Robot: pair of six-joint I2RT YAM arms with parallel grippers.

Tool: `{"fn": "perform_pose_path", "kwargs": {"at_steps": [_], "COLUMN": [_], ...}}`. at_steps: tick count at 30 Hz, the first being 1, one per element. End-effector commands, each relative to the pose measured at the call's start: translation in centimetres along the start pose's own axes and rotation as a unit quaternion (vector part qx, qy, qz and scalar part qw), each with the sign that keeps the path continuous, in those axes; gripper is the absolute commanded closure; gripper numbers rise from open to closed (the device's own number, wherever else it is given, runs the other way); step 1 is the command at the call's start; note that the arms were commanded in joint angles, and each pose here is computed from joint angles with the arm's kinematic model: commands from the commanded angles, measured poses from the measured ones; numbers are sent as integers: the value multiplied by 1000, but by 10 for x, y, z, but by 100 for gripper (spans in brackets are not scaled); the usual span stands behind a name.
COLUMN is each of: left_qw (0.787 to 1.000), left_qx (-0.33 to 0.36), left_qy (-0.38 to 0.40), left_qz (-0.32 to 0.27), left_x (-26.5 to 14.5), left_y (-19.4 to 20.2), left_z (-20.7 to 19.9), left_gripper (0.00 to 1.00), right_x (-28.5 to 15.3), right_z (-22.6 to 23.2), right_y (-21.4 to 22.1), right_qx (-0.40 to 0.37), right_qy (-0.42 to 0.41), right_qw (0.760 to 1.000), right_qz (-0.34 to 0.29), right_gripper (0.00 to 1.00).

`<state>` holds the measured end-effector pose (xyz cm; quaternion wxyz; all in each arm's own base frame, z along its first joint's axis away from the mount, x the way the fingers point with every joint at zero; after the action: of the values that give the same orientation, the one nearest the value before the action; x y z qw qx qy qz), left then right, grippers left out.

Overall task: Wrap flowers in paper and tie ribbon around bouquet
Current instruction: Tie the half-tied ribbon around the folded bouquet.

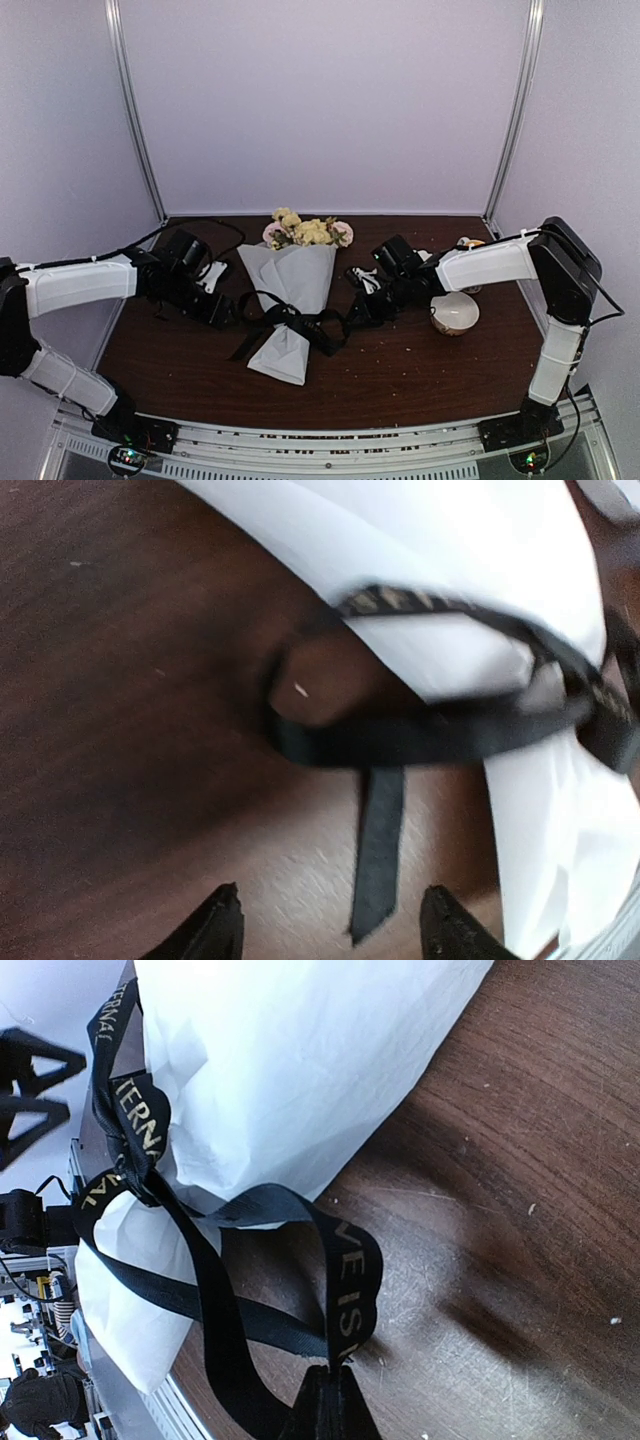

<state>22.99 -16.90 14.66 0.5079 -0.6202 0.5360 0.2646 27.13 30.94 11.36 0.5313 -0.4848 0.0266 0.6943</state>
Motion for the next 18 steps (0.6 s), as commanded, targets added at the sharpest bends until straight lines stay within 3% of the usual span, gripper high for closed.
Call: {"fn": "perform_pose_path", "kwargs": {"at_steps": [1, 5, 9, 10, 12, 18], "left_qw": [994, 997, 998, 997, 994, 993], "left_qx": [-12, 23, 27, 23, 17, 18], "left_qy": [1, -2, -38, -59, -91, -75], "left_qz": [-106, -74, -46, -46, -57, -94], "left_x": [10, 39, 67, 71, 73, 74], "left_y": [-65, -82, -86, -88, -95, -108], "left_z": [12, 11, 21, 26, 31, 26], "left_gripper": [31, 23, 24, 28, 49, 100], "right_x": [-2, -2, 0, 1, 2, 8], "right_z": [6, 5, 5, 6, 8, 13], "right_y": [-12, -12, -11, -10, -4, 21], "right_qx": [-13, -12, -9, -8, -8, -14], "right_qy": [-3, 0, -6, -10, -17, -27], "right_qw": [1000, 1000, 1000, 1000, 1000, 999], "right_qz": [-15, -16, -17, -17, -15, 16], "right_gripper": [100, 100, 100, 100, 100, 100]}}
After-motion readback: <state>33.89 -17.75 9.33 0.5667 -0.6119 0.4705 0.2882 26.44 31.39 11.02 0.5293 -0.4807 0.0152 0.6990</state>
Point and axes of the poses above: each gripper's point midway between its finger pads, its own x axis out along the fingers, its own z axis along the line the jaws close on, y = z × x, the point moved 7 cm from there along -x, back along the fingers, and after that the axes turned 15 degrees about -x, right-handed, at the moved point
